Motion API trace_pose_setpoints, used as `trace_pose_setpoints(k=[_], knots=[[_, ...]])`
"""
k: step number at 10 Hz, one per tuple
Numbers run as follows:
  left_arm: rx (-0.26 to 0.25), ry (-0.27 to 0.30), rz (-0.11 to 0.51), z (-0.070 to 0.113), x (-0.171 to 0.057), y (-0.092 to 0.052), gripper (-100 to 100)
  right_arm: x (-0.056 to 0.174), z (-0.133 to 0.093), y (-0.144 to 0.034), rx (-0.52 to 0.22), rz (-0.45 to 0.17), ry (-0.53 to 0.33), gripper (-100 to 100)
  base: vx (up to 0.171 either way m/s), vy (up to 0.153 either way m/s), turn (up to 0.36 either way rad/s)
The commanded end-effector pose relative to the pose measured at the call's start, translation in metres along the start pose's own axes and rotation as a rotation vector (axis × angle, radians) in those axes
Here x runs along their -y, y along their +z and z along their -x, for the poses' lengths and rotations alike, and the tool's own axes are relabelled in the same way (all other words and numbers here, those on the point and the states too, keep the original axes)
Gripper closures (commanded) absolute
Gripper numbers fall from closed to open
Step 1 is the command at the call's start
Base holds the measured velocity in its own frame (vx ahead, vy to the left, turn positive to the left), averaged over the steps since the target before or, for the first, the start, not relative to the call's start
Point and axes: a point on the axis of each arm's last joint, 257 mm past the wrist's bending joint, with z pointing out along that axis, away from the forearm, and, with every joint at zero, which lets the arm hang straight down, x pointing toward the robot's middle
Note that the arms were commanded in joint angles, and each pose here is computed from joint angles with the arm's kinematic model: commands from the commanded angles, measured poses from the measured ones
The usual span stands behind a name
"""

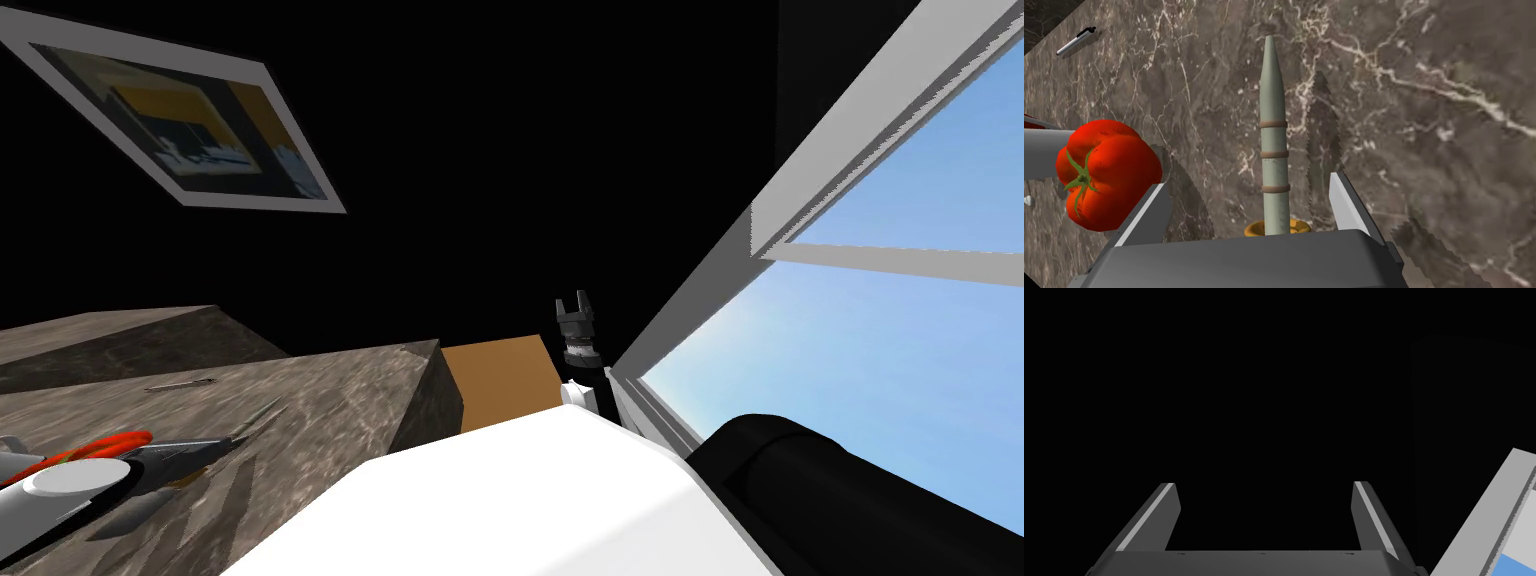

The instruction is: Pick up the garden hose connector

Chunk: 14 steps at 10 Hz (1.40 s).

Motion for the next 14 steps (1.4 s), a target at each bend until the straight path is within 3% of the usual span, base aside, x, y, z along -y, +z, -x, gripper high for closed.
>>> trace_pose_setpoints(k=[1, 3, 5, 6, 7, 11, 13, 14], knots=[[0.019, -0.023, -0.014, 0.015, 0.005, 0.002, -100, 0.0, 0.0, 0.0, 0.0, 0.0, 0.0, 0, -0.024, 0.011, -0.247], [0.045, -0.054, -0.033, 0.036, 0.012, 0.003, -100, 0.0, 0.0, 0.0, 0.0, 0.0, 0.0, 0, -0.064, 0.034, -0.227], [0.057, -0.069, -0.043, 0.046, 0.015, 0.003, -100, 0.0, 0.0, 0.0, 0.0, 0.0, 0.0, 0, -0.057, 0.025, -0.151], [0.053, -0.065, -0.038, 0.042, 0.015, 0.003, -100, 0.0, 0.0, 0.0, 0.0, 0.0, 0.0, 0, -0.011, -0.002, -0.023], [0.053, -0.065, -0.04, 0.042, 0.015, 0.004, 100, 0.0, 0.0, 0.0, 0.0, 0.0, 0.0, 0, 0.0, 0.0, 0.0], [0.053, -0.065, -0.04, 0.042, 0.015, 0.004, 100, 0.0, 0.0, 0.0, 0.0, 0.0, 0.0, 0, 0.0, 0.0, 0.0], [0.037, -0.059, -0.061, 0.034, 0.028, 0.001, -100, 0.0, 0.0, 0.0, 0.0, 0.0, 0.0, 0, 0.011, -0.044, -0.022], [0.035, -0.055, -0.068, 0.033, 0.032, -0.001, -100, 0.0, 0.0, 0.0, 0.0, 0.0, 0.0, 0, 0.062, -0.166, -0.022]])
